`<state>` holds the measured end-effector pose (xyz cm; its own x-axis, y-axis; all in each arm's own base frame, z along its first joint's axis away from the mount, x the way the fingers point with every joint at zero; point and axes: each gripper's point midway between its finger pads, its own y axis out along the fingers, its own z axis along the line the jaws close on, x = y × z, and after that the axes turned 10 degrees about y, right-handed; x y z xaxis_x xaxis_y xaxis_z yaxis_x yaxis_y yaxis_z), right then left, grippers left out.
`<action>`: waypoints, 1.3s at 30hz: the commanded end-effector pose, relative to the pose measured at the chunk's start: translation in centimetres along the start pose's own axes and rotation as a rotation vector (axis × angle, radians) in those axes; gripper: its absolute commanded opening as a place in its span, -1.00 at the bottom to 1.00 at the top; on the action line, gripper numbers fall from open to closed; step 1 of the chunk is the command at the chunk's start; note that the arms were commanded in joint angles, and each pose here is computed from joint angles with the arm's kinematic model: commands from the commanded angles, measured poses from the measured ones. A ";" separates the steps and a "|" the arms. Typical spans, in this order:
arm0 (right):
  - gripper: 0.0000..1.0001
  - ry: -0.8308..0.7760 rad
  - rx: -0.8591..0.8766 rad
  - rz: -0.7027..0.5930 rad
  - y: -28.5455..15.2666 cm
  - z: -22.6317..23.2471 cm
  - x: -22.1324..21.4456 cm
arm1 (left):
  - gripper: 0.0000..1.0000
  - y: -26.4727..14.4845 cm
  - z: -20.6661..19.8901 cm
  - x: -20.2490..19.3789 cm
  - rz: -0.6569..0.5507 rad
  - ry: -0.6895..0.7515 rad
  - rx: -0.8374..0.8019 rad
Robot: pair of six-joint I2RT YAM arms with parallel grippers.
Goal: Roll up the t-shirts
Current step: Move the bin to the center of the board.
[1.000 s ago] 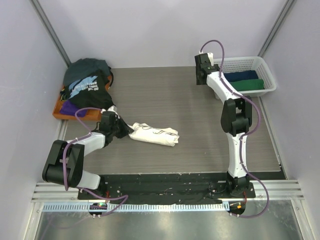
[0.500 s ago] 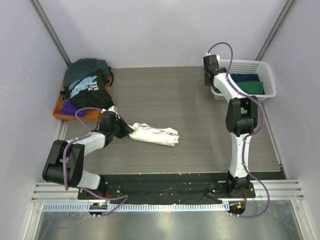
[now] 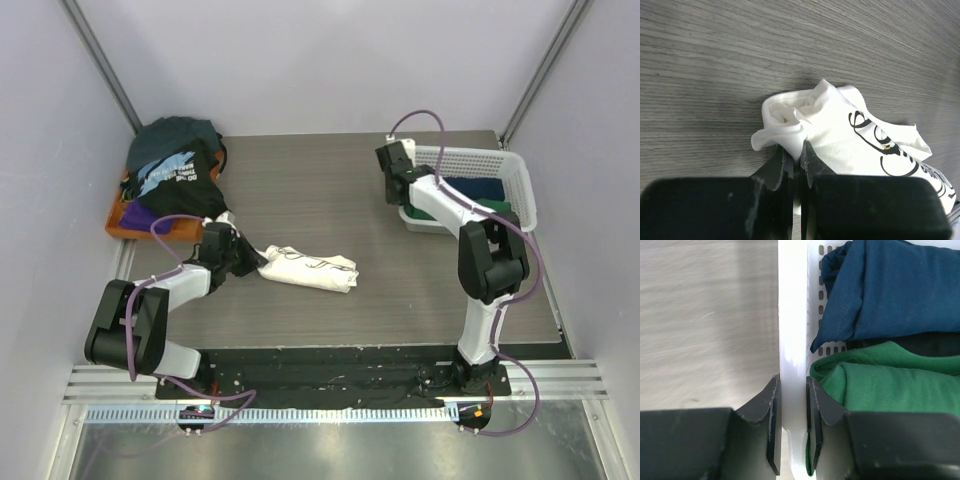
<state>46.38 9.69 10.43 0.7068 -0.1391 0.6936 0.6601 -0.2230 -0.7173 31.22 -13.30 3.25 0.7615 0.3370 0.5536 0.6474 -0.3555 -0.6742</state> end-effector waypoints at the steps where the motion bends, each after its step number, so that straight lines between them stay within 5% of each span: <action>1: -0.85 0.053 0.181 0.058 -3.2 7.7 -3.6 | -1.00 -0.5 0.5 -1.7 0.057 0.025 0.022; 3: -0.76 0.040 0.242 0.066 -4.0 11.0 -4.5 | -1.00 -0.5 0.5 -1.8 0.059 0.025 0.023; 6: -0.31 0.033 0.350 0.081 -5.5 15.4 -4.4 | -1.00 -0.6 0.4 -1.8 0.059 0.025 0.017; 7: 0.01 0.030 0.365 0.095 -5.6 16.1 -4.7 | -1.00 -0.6 0.4 -1.9 0.059 0.027 0.019; 10: 0.37 0.055 0.464 0.056 -8.8 18.0 -2.8 | -1.00 -0.6 0.3 -1.8 0.058 0.028 0.017; 18: 0.87 0.165 0.693 -0.012 -17.4 15.4 -2.0 | -1.00 -0.6 0.3 -1.9 0.058 0.035 0.021; 27: 0.80 0.518 0.863 0.018 -20.8 9.2 -9.2 | -1.00 -0.6 0.2 -2.0 0.063 0.042 0.017; 39: 0.77 0.612 0.940 0.114 -18.5 8.7 -15.6 | -1.00 -0.5 0.3 -2.1 0.066 0.042 0.024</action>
<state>23.51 22.31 8.91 0.7440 -0.5577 0.3680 0.6605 0.5307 -0.5311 30.52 -13.79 3.26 0.7752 0.3162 0.5468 0.6315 -0.3653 -0.6840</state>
